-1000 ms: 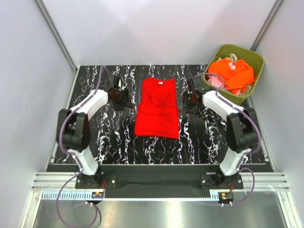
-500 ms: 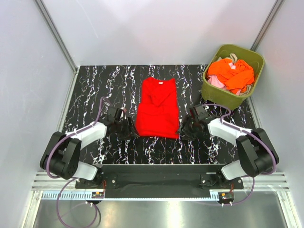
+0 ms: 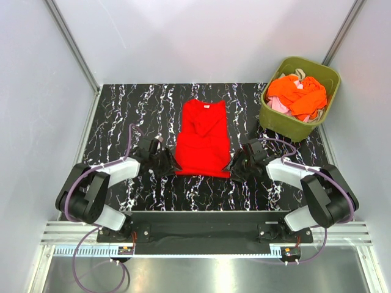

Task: Fold and stack the t-shirts
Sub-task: Fold the tshirt

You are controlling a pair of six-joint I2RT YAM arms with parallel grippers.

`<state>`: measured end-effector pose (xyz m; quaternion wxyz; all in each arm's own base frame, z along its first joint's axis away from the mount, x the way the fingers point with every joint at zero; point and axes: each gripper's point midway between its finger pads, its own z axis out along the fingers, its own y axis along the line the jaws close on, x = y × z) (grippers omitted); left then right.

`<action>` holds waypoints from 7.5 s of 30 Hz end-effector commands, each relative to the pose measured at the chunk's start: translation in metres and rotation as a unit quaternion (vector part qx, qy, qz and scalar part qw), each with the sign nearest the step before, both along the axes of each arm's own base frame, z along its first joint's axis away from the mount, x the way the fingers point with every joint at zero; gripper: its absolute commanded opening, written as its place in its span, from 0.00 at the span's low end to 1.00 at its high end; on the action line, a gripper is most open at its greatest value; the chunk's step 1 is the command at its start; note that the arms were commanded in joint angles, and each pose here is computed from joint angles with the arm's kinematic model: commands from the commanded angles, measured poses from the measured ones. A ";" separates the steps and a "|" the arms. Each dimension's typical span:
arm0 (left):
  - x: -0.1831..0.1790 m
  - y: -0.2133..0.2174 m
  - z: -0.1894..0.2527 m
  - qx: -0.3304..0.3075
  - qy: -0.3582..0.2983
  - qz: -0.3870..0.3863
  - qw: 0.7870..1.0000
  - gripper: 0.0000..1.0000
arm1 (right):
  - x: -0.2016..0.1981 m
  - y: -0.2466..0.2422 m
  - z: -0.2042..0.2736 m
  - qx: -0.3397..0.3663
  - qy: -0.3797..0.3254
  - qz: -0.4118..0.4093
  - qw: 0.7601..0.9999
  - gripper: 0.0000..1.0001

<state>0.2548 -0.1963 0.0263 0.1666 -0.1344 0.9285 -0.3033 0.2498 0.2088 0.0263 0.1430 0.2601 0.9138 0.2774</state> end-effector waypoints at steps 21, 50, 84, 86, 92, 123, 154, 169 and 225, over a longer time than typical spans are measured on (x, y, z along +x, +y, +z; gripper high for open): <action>-0.004 0.004 -0.011 0.032 -0.021 0.005 0.999 0.47 | -0.008 -0.012 -0.016 -0.024 -0.015 -0.035 0.999 0.27; -0.082 -0.024 0.072 -0.015 -0.064 -0.056 0.996 0.00 | -0.063 -0.042 0.068 -0.011 -0.103 0.004 0.995 0.00; 0.349 -0.039 0.115 -0.016 -0.222 -0.048 0.974 0.28 | 0.333 -0.015 0.103 -0.115 -0.239 0.095 0.960 0.20; 0.363 -0.034 0.131 -0.027 -0.247 -0.042 0.968 0.31 | 0.350 -0.017 0.096 -0.116 -0.242 0.099 0.958 0.36; 0.345 0.000 0.162 0.011 -0.276 -0.024 0.961 0.50 | 0.340 -0.031 0.113 -0.151 -0.225 0.116 0.956 0.46; 0.197 -0.015 0.021 0.094 -0.094 -0.102 0.986 0.53 | 0.208 -0.006 0.005 -0.074 -0.100 0.246 0.961 0.46; 0.059 0.045 0.004 0.234 0.025 -0.067 0.970 0.14 | 0.075 0.011 0.006 -0.084 -0.074 0.266 0.957 0.09; 0.163 0.018 0.114 0.233 -0.083 -0.050 0.968 0.45 | 0.109 -0.001 0.079 -0.147 -0.113 0.229 0.956 0.24; 0.111 0.024 0.046 0.187 -0.028 -0.041 0.981 0.47 | 0.098 0.046 0.009 -0.071 -0.099 0.234 0.964 0.34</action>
